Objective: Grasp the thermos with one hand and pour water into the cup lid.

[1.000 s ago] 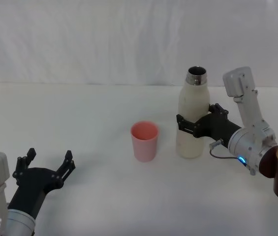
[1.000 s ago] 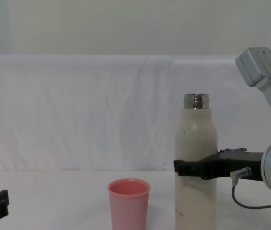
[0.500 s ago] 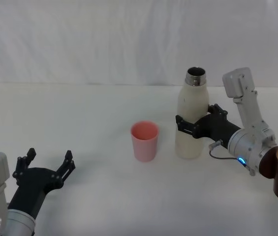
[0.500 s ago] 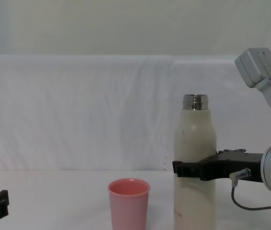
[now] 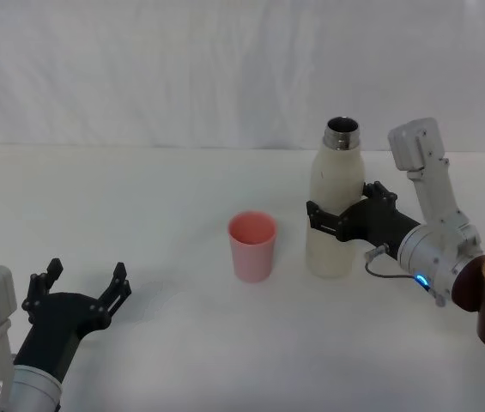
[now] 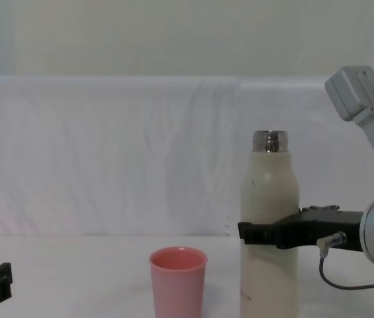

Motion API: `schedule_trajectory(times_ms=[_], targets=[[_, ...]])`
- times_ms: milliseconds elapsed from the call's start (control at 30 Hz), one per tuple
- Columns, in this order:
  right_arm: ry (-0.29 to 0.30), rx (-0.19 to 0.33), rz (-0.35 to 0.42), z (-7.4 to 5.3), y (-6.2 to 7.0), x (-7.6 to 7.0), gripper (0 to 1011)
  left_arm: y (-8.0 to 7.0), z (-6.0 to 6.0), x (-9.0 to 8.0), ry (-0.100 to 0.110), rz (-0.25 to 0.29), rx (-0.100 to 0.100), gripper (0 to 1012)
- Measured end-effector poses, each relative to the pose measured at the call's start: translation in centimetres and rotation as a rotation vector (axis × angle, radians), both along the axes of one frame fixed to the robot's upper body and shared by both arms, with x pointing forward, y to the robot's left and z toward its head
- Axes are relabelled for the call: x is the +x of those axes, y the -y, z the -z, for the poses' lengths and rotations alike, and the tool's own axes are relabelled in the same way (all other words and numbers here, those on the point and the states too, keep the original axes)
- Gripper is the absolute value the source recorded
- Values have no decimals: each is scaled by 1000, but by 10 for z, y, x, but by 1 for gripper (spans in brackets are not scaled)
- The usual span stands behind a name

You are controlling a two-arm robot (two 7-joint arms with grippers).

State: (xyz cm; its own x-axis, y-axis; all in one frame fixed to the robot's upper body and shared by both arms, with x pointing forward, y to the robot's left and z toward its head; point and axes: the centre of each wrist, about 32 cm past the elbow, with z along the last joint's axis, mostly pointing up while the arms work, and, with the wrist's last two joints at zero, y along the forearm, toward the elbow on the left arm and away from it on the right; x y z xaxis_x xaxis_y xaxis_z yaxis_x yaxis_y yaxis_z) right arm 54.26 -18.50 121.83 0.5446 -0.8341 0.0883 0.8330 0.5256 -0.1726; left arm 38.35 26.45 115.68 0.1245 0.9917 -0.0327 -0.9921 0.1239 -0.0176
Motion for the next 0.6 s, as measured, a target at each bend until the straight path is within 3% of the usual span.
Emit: schedule_trajectory(times_ms=[600], targets=[[1,0,1,0,0,0,1001,0,0,0,0,0,0,1001]])
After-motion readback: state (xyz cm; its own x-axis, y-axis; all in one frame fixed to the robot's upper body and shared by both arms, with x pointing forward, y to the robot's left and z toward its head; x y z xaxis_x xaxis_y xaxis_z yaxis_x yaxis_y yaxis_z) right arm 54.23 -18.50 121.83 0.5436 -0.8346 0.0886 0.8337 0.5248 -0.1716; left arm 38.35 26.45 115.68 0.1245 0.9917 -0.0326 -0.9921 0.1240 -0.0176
